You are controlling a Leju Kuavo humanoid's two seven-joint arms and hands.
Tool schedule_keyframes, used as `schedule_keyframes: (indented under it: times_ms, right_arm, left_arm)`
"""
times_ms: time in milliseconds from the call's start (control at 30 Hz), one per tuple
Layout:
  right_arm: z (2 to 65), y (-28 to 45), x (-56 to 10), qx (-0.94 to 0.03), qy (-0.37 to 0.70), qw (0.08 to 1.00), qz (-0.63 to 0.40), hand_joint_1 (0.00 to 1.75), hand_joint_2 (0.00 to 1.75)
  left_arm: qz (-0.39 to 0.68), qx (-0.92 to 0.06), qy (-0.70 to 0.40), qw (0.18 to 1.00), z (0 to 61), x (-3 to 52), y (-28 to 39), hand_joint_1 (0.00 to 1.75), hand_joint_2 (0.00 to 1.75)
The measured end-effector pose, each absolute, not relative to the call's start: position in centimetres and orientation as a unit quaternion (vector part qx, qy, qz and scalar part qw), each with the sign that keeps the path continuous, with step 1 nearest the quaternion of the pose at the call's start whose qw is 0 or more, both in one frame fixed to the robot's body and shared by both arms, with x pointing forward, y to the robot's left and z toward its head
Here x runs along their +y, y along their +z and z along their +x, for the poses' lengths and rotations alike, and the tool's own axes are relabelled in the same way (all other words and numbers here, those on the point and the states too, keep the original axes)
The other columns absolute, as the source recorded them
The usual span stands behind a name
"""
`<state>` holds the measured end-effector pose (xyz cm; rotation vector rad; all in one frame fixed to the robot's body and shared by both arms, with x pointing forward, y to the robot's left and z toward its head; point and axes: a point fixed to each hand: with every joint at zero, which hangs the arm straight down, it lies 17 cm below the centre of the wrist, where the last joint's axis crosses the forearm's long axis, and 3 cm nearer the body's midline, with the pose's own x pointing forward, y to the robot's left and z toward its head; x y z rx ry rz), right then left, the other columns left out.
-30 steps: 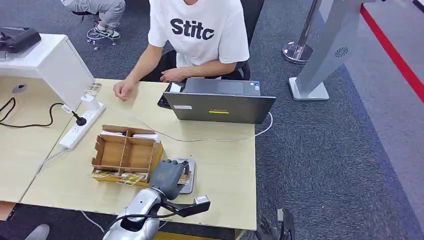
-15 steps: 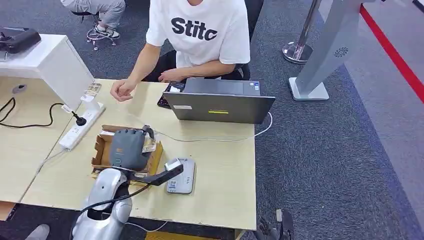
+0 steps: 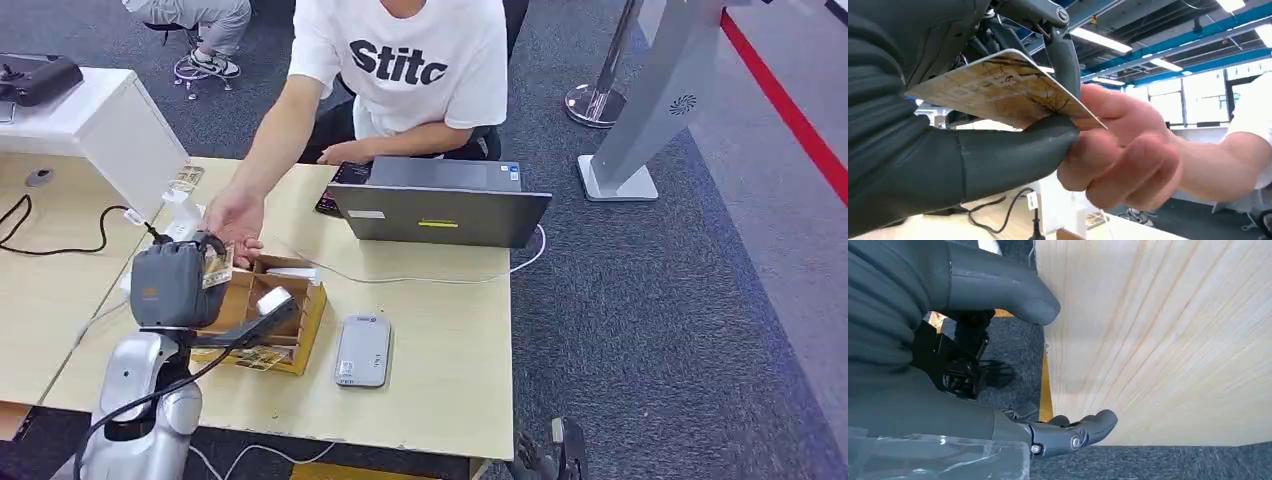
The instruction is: Pass the card to the sensor for recognition and then transmit it.
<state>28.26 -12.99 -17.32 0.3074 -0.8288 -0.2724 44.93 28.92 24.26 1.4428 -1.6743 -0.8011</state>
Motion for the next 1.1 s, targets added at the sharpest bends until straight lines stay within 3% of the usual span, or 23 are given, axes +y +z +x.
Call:
schedule_keyframes:
  times_ms: [100, 133, 167, 700, 1100]
  right_arm:
    - [28.3, -17.3, -13.0, -0.4, -0.132, 0.895, 0.147, 0.0, 1.75]
    - [28.3, -17.3, -13.0, -0.4, -0.132, 0.895, 0.147, 0.0, 1.75]
    - [28.3, -17.3, -13.0, -0.4, -0.132, 0.895, 0.147, 0.0, 1.75]
    - [28.4, -17.3, -13.2, -0.403, -0.136, 0.893, 0.145, 0.0, 1.75]
    - [28.5, -17.2, -13.7, -0.407, -0.151, 0.89, 0.141, 0.0, 1.75]
  left_arm:
    - [0.569, -0.657, -0.314, 0.382, 44.7, 29.1, 24.3, 1.75, 1.75]
    - [0.569, -0.657, -0.314, 0.382, 44.7, 29.2, 24.3, 1.29, 1.75]
    - [0.57, -0.656, -0.315, 0.382, 44.6, 29.3, 24.3, 0.0, 1.75]
    - [0.567, -0.656, -0.324, 0.378, 44.3, 29.0, 23.8, 0.0, 1.75]
    - [0.497, -0.691, -0.349, 0.393, 43.1, 24.2, 21.5, 0.0, 1.75]
